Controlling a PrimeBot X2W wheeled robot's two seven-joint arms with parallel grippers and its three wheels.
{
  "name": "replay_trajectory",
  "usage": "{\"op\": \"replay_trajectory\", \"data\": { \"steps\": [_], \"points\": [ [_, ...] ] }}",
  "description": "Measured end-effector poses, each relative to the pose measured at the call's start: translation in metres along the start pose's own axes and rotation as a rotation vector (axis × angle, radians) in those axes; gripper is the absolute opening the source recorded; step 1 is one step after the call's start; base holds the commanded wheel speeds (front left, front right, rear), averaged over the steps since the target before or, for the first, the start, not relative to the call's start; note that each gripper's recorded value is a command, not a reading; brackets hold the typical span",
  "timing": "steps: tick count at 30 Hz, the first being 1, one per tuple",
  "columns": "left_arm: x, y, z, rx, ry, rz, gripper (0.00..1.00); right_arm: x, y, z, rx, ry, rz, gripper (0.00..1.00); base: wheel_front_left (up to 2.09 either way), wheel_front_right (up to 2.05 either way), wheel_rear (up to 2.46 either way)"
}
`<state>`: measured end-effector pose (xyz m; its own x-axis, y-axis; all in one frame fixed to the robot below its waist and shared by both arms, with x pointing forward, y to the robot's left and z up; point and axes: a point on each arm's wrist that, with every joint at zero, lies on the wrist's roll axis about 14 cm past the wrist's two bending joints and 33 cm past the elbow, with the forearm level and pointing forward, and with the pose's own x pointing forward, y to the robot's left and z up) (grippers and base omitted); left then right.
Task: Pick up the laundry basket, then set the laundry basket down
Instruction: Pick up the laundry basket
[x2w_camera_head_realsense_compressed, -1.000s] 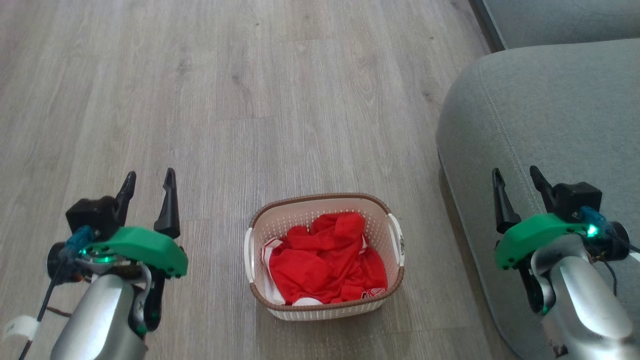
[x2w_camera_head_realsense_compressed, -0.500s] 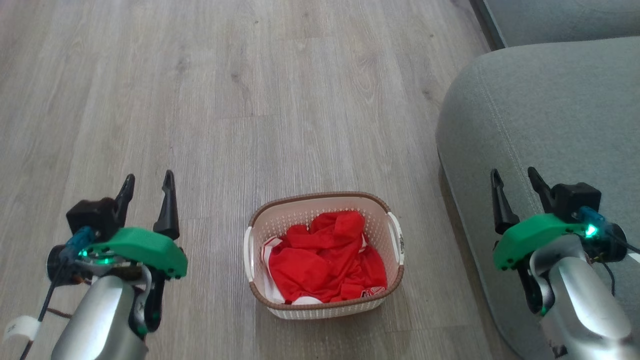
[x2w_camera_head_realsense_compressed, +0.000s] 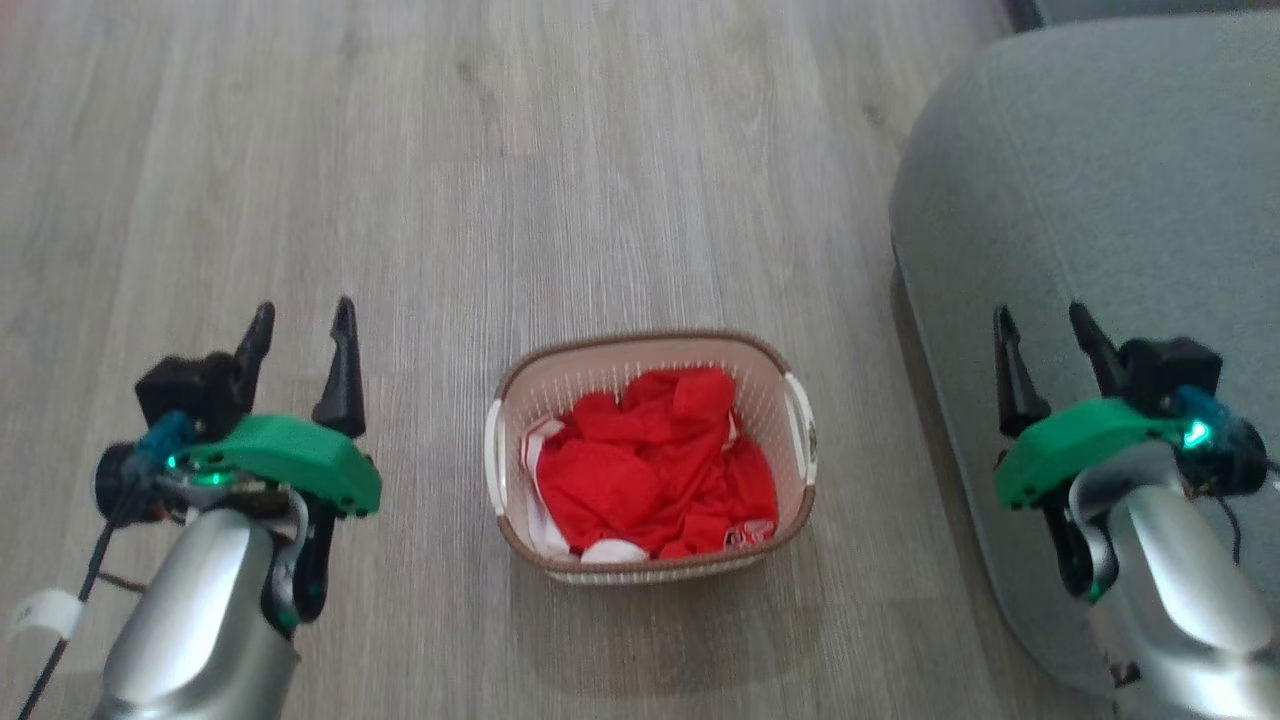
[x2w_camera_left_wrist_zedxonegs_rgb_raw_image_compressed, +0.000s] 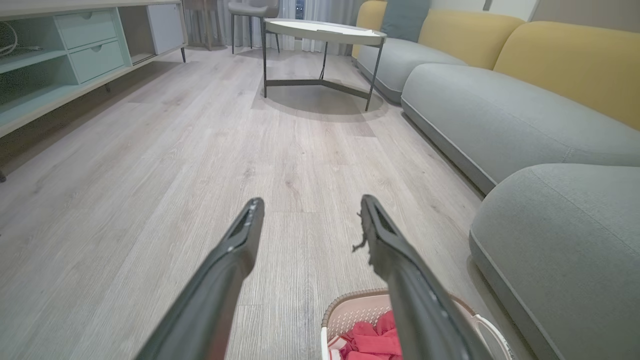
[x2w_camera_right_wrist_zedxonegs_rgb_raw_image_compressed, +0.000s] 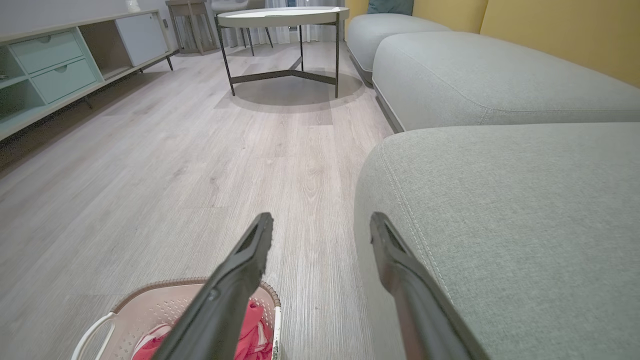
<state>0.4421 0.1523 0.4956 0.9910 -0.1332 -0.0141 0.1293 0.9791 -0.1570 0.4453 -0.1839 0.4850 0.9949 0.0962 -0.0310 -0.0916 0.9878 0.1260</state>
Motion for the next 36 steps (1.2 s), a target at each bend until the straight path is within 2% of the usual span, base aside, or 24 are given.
{"op": "replay_trajectory", "data": {
  "steps": [12,16,25,36],
  "points": [
    [0.046,0.007,-0.050,0.003,0.106,-0.013,1.00,0.044,-0.009,-0.043,0.002,0.086,-0.017,1.00,0.00,0.00,0.00],
    [0.063,0.008,-0.079,-0.014,0.168,-0.017,1.00,0.062,-0.010,-0.065,0.005,0.122,-0.016,1.00,0.00,0.00,0.00],
    [0.087,0.010,-0.161,-0.036,0.360,-0.039,1.00,0.089,-0.004,-0.131,0.021,0.252,-0.003,1.00,0.00,0.00,0.00],
    [0.092,0.006,-0.241,-0.028,0.549,-0.081,1.00,0.098,0.008,-0.205,0.036,0.411,0.029,1.00,0.00,0.00,0.00]
  ]
}}
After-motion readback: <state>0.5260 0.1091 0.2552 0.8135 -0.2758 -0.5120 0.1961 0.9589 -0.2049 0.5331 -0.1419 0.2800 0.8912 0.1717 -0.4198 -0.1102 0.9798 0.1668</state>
